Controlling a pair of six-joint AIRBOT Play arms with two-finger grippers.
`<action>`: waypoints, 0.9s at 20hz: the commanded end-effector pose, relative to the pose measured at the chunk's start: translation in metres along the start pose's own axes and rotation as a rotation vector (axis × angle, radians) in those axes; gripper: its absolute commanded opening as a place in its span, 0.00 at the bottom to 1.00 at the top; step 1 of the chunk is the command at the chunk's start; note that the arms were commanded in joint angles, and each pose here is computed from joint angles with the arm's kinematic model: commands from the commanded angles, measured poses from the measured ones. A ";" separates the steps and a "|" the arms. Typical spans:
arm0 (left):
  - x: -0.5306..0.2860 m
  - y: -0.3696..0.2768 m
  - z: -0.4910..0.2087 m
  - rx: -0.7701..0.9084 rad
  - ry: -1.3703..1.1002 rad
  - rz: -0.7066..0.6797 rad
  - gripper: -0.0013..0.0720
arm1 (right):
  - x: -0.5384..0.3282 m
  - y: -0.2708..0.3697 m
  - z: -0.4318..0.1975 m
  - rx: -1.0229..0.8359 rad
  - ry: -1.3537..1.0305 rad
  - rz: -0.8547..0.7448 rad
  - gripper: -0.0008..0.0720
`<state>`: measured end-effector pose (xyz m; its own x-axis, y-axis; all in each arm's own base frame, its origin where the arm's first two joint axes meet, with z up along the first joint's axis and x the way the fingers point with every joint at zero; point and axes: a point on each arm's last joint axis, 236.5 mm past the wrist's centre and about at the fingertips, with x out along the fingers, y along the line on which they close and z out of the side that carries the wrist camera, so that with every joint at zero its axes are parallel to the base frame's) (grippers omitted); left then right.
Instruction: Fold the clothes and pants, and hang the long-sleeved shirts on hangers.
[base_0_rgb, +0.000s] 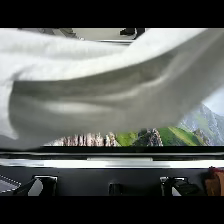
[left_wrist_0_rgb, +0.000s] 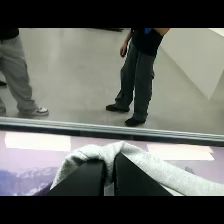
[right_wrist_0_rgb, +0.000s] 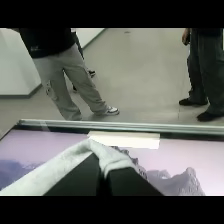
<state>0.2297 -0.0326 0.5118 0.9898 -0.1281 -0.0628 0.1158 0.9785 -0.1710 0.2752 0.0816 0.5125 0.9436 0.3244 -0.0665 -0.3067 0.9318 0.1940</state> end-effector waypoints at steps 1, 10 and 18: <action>0.041 0.018 -0.038 -0.044 0.150 -0.053 0.04 | 0.050 -0.019 -0.048 0.056 0.182 -0.028 0.05; 0.307 0.141 -0.371 -0.367 0.764 -0.116 0.04 | 0.266 -0.142 -0.357 0.167 0.891 -0.194 0.05; 0.417 0.167 -0.458 -0.381 0.746 -0.079 0.04 | 0.328 -0.211 -0.491 0.109 0.968 -0.297 0.05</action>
<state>0.5957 0.0058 0.0244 0.6298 -0.4093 -0.6602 0.0019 0.8507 -0.5256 0.5760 0.0794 0.0033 0.4644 0.1575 -0.8715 -0.0207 0.9857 0.1671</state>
